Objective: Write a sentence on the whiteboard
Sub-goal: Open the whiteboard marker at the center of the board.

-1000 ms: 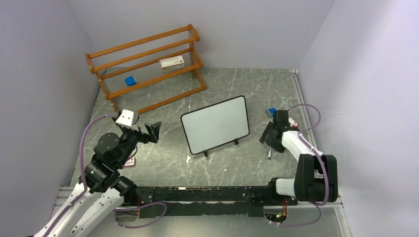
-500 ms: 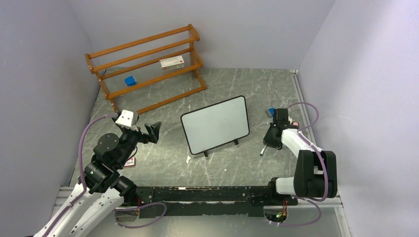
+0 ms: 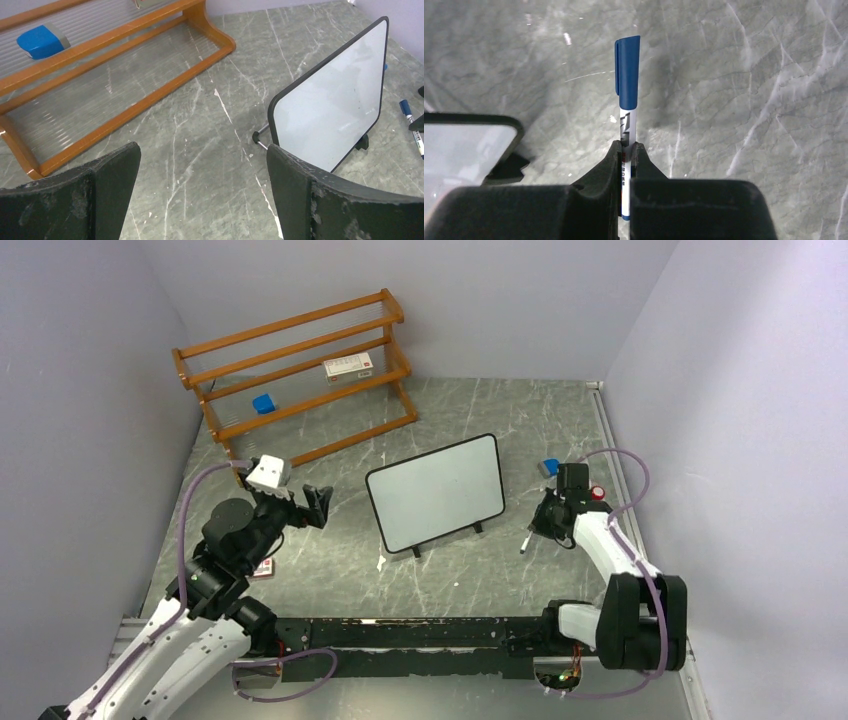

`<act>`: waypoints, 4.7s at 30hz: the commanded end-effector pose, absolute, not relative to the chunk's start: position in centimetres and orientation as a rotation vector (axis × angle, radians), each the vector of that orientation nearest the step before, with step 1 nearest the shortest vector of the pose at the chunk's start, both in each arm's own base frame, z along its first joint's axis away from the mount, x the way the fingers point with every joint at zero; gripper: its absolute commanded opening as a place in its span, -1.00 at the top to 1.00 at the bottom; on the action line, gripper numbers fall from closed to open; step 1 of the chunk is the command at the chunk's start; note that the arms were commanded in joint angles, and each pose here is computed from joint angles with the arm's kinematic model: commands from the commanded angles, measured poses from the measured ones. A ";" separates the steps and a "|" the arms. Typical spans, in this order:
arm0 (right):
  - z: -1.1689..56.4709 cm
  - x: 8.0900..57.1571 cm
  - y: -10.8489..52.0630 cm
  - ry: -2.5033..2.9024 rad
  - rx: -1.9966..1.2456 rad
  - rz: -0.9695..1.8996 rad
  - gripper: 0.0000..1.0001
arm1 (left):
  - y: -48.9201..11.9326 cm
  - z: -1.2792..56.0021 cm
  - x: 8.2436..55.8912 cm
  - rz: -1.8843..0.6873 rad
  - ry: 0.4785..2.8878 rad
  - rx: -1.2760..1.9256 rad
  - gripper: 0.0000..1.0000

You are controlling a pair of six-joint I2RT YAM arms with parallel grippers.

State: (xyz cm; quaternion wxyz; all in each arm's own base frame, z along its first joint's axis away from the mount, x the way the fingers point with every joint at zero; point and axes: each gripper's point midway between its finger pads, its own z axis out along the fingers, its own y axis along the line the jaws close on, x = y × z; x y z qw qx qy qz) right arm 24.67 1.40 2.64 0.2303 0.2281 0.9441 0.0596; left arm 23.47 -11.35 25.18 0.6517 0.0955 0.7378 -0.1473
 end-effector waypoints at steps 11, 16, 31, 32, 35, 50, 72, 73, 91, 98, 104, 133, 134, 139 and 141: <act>14.9 25.5 6.6 2.371 0.305 0.435 1.00 | -15.2 28.3 25.0 -0.453 1.844 0.235 -1.00; 19.4 25.3 11.6 2.323 0.038 0.517 1.00 | -17.8 29.9 24.7 -0.608 1.887 0.244 -1.00; 25.0 25.2 22.0 2.202 -0.449 0.725 1.00 | -22.3 31.4 24.7 -0.895 1.966 0.154 -1.00; 25.2 25.1 22.7 2.190 -0.474 0.736 1.00 | -22.5 31.4 24.7 -0.910 1.973 0.144 -1.00; 25.7 24.7 24.6 2.160 -0.545 0.762 1.00 | -23.6 31.6 24.8 -0.975 1.979 0.135 -1.00; 27.6 22.6 32.3 2.012 -0.787 0.922 1.00 | -26.2 31.0 25.1 -1.156 2.005 0.070 -0.19; 27.4 22.0 34.9 1.963 -0.833 0.985 1.00 | -25.5 28.9 25.7 -1.151 2.033 -0.101 0.45; 27.4 22.0 34.9 1.961 -0.832 0.986 1.00 | -25.4 28.8 25.7 -1.152 2.032 -0.111 0.52; 28.3 23.9 31.8 2.025 -0.589 0.875 -1.00 | -22.3 30.6 26.4 -1.226 1.883 -0.389 0.90; 29.7 24.2 31.1 2.028 -0.555 0.880 -1.00 | -21.2 31.5 26.7 -1.294 1.815 -0.484 0.90; 31.5 23.0 30.0 1.841 -0.721 1.006 -1.00 | -20.7 33.0 26.8 -1.357 1.743 -0.541 0.90; 35.8 22.5 29.3 1.515 -0.267 1.543 -0.89 | -20.5 34.6 27.4 -1.614 1.507 -0.720 0.90; 35.8 22.5 29.5 1.523 -0.267 1.550 -0.86 | -20.4 34.8 27.4 -1.621 1.495 -0.717 0.90; 35.7 22.2 31.0 1.538 -0.225 1.583 -0.74 | -20.6 35.6 27.4 -1.669 1.455 -0.704 0.90; 35.6 22.3 31.7 1.559 -0.227 1.561 -0.72 | -20.7 35.9 27.4 -1.685 1.443 -0.695 0.90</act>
